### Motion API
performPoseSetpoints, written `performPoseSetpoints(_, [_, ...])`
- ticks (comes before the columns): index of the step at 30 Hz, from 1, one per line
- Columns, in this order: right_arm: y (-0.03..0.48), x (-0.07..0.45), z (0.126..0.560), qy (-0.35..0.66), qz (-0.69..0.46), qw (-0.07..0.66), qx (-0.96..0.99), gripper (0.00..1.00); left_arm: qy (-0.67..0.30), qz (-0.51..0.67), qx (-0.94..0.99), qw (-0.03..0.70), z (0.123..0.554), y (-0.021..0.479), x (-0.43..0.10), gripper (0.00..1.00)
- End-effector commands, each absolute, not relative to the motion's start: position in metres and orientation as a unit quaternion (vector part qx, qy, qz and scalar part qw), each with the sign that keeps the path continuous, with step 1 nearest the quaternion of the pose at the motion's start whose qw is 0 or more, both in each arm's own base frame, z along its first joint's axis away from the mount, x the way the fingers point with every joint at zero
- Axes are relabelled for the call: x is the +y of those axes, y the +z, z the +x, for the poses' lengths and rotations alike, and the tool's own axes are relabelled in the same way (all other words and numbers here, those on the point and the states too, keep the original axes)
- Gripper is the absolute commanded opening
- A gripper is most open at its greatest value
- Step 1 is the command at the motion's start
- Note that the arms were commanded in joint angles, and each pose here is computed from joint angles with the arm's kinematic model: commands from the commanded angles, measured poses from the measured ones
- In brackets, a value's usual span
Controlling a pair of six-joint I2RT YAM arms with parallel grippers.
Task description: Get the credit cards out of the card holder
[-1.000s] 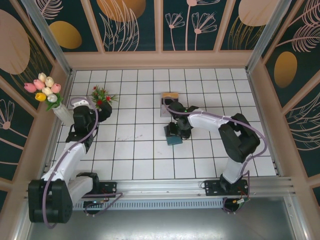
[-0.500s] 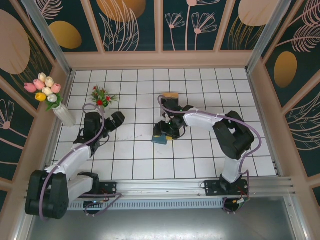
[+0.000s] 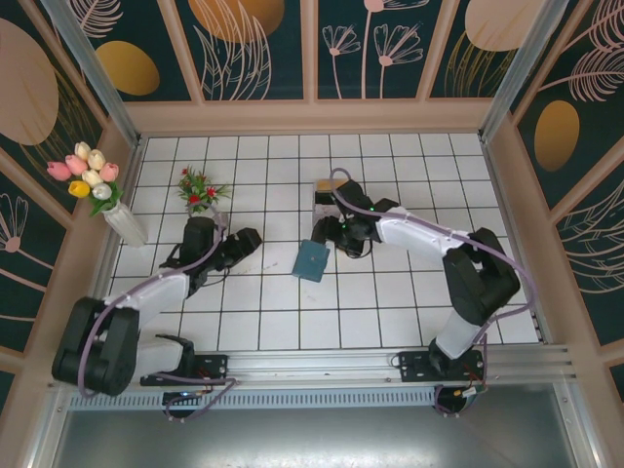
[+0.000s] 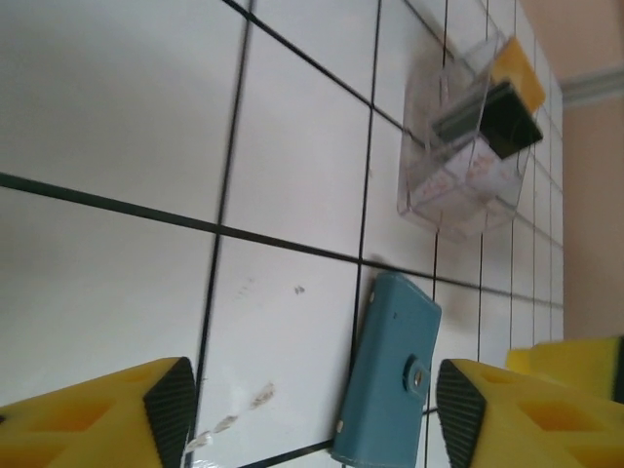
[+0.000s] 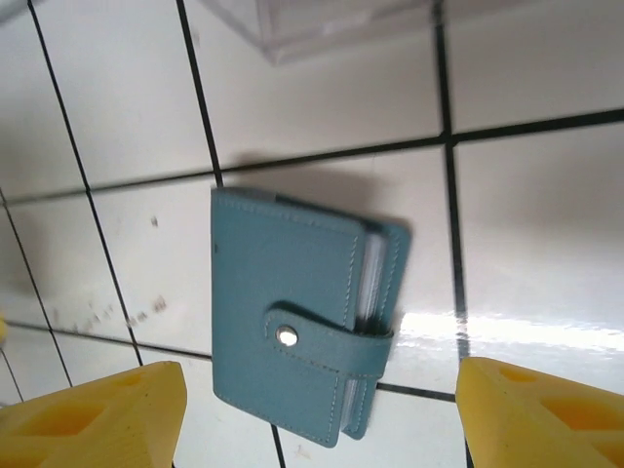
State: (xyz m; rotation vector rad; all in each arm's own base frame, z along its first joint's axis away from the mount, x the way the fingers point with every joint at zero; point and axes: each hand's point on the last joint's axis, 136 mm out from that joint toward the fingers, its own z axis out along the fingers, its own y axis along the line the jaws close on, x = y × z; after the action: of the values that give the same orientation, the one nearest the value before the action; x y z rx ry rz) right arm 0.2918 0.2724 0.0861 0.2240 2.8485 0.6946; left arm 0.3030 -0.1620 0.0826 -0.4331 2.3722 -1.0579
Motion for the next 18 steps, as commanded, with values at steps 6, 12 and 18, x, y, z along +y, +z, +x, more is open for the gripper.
performPoseSetpoints(6, [0.085, 0.270, 0.294, 0.242, 0.114, 0.108, 0.958, 0.74, -0.407, -0.013, 0.894, 0.185, 0.296, 0.076, -0.228, 0.56])
performPoseSetpoints(12, [0.074, 0.276, 0.292, 0.272, 0.129, 0.115, 0.947, 0.71, -0.388, 0.029, 0.910, 0.146, 0.296, 0.050, -0.254, 0.49])
performPoseSetpoints(18, [0.072, 0.295, 0.290, 0.294, 0.093, 0.111, 0.945, 0.65, -0.409, 0.060, 0.903, 0.117, 0.294, 0.045, -0.275, 0.47])
